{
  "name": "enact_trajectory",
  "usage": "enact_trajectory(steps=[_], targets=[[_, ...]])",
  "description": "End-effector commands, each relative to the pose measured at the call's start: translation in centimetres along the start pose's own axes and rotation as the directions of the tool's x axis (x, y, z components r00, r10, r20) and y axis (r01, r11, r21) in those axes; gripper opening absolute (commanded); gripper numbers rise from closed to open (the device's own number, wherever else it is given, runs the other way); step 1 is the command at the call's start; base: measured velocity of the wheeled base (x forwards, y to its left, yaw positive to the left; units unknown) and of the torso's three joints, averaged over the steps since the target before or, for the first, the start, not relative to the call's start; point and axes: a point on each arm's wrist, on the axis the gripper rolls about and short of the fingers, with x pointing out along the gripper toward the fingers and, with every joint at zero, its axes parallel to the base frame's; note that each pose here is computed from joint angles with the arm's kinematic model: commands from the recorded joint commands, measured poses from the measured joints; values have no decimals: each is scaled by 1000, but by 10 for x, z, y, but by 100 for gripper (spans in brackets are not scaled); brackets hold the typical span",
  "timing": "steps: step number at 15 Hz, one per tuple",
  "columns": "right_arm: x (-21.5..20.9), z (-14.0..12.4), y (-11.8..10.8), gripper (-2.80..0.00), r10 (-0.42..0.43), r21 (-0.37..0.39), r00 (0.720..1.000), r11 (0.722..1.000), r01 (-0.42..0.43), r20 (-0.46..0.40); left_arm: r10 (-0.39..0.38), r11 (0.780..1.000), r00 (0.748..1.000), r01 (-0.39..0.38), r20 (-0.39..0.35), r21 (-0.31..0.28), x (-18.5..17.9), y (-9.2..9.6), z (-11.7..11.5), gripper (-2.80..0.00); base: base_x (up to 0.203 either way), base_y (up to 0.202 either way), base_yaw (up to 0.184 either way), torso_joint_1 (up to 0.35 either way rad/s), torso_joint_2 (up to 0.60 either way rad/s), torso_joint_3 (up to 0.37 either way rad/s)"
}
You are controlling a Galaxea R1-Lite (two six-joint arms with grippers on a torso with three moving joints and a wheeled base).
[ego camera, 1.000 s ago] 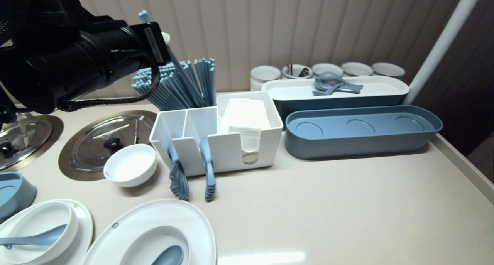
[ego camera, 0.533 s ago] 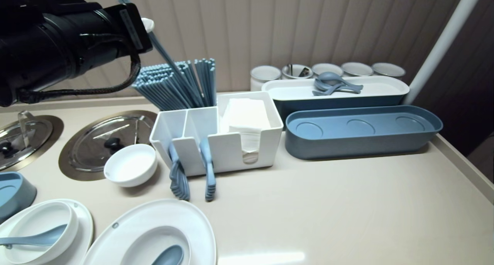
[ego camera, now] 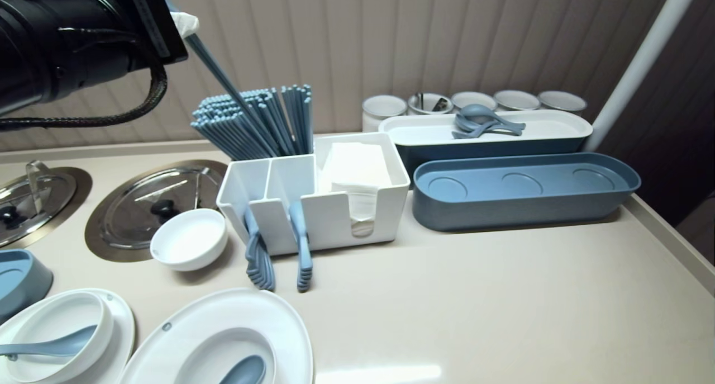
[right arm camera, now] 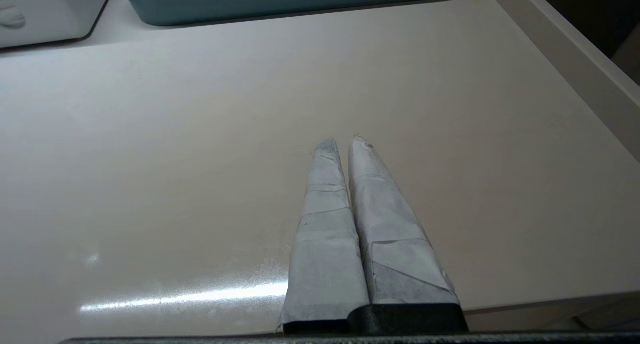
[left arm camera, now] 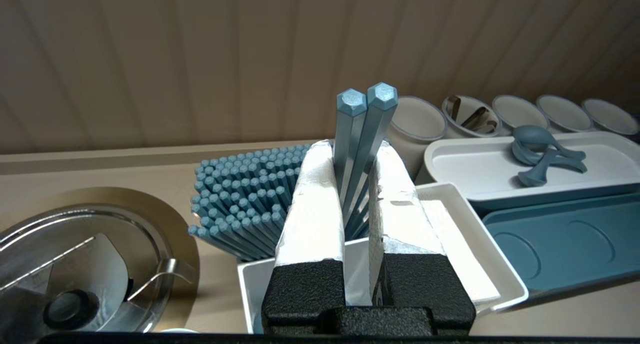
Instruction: Pick the chopsticks and place it on the plate
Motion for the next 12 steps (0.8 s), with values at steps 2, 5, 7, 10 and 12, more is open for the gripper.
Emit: enact_trajectory(steps=[2, 5, 7, 10, 12], targets=[[0, 0, 0, -280, 0, 0, 1000, 1000, 0, 0, -2, 1000, 1000, 2, 22, -6, -12, 3, 10, -280, 0, 0, 0, 0, 0, 0], [0, 0, 0, -280, 0, 0, 1000, 1000, 0, 0, 20, 1000, 999, -19, -37, 13, -19, 8, 14, -280, 0, 0, 0, 0, 0, 0], [0, 0, 0, -280, 0, 0, 1000, 1000, 0, 0, 13, 999, 994, -9, -104, 33, -23, 14, 12, -280, 0, 0, 0, 0, 0, 0], [0, 0, 0, -280, 0, 0, 1000, 1000, 0, 0, -14, 998, 984, 24, -178, 56, -28, 22, 10, -280, 0, 0, 0, 0, 0, 0], [0, 0, 0, -280, 0, 0, 1000, 1000, 0, 0, -10, 995, 974, 32, -225, 93, -29, 22, 5, -280, 0, 0, 0, 0, 0, 0]])
